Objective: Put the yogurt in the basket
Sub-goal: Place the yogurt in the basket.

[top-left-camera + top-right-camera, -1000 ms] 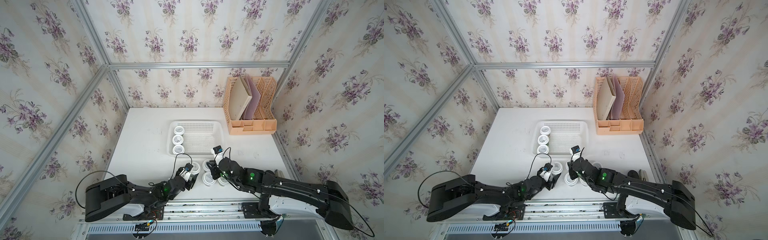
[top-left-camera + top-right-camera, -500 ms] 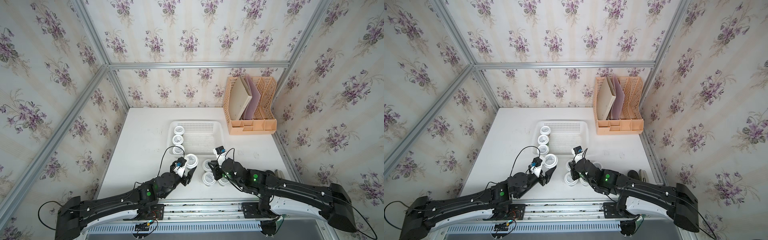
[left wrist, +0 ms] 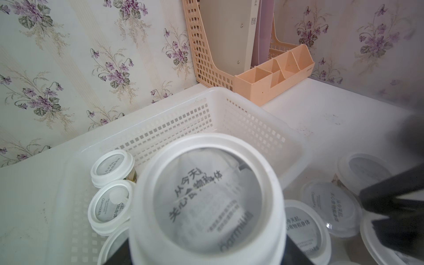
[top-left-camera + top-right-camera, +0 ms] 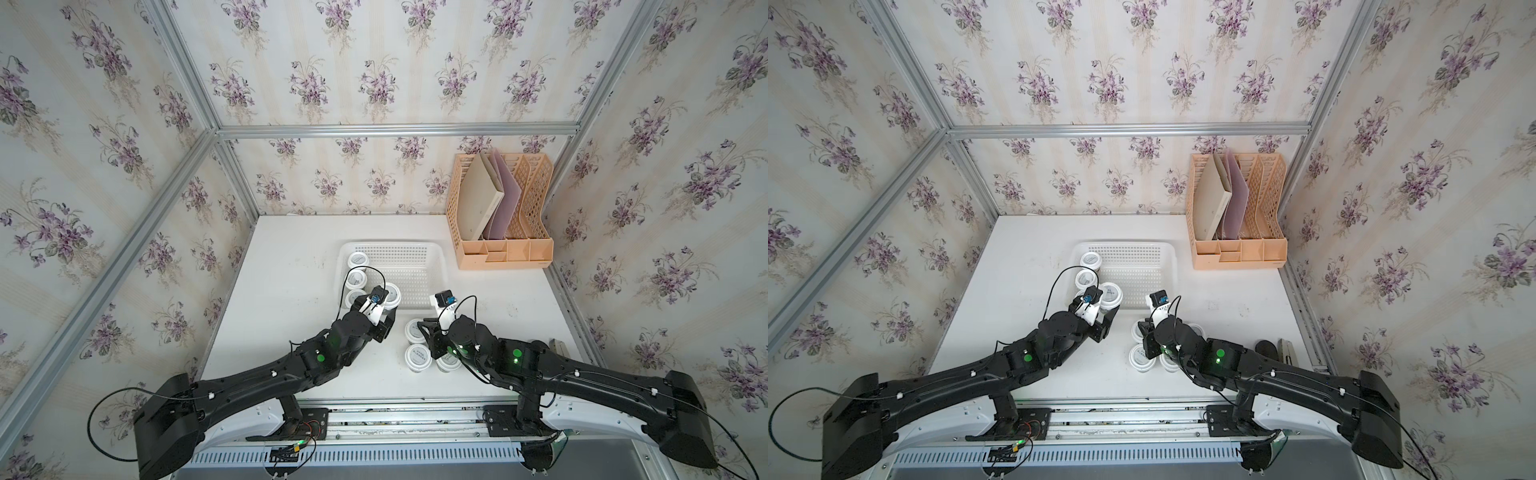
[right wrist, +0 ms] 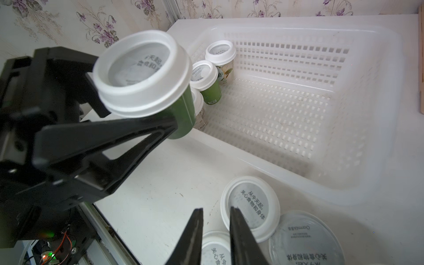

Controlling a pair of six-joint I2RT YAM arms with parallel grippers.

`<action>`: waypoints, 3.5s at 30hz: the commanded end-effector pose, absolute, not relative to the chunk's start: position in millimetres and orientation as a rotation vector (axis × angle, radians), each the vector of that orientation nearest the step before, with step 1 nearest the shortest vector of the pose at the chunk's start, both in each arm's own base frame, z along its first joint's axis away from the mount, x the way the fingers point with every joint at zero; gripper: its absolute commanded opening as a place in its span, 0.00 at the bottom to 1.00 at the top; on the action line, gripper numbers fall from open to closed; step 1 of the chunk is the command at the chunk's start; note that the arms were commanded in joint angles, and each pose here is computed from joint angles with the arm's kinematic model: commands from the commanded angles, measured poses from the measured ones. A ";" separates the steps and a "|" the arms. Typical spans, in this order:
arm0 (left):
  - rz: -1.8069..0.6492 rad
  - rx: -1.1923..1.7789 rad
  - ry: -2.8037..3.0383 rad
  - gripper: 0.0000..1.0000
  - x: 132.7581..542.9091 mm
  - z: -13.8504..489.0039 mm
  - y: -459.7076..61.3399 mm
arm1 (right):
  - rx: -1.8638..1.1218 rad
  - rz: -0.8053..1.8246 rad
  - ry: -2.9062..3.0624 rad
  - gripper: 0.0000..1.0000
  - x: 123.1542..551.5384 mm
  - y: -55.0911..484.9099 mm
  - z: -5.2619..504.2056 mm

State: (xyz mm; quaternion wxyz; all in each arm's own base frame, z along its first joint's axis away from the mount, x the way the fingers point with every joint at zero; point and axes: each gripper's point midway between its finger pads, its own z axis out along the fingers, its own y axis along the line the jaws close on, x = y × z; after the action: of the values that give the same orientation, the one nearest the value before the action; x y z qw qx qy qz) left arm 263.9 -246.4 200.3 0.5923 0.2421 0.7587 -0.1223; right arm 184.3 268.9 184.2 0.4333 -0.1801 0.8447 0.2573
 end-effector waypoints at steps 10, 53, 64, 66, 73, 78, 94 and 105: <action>-0.366 0.524 1.709 0.67 313.8 211.5 -253.8 | -0.491 0.584 2.002 0.51 223.3 266.7 254.3; -0.470 0.427 1.679 0.67 369.8 173.0 -242.4 | -0.940 0.906 2.322 0.88 349.5 352.0 215.6; -0.476 0.434 1.682 0.67 369.0 172.1 -243.5 | -0.953 0.921 2.319 0.89 356.2 361.4 208.4; -0.476 0.433 1.680 0.67 369.5 172.5 -243.7 | -0.959 0.924 2.324 0.89 356.4 363.5 205.8; -0.470 0.433 1.681 0.67 370.4 171.7 -243.4 | -0.987 0.934 2.341 0.87 351.9 370.9 194.9; -0.469 0.434 1.679 0.67 370.3 172.2 -243.5 | -0.986 0.940 2.343 0.84 352.3 372.8 191.9; -0.466 0.434 1.682 0.68 370.8 170.8 -243.4 | -0.999 0.992 2.339 0.73 348.2 377.5 190.5; -0.503 0.444 1.671 0.93 363.5 179.6 -244.7 | -0.942 0.835 2.351 0.71 366.5 367.4 184.7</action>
State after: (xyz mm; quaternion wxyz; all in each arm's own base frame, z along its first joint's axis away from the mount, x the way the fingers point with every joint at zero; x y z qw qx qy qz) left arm 367.2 -241.9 166.9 0.6119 0.1919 0.7405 -0.2013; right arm 356.9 371.0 183.9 0.2147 -0.3468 0.8534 0.3245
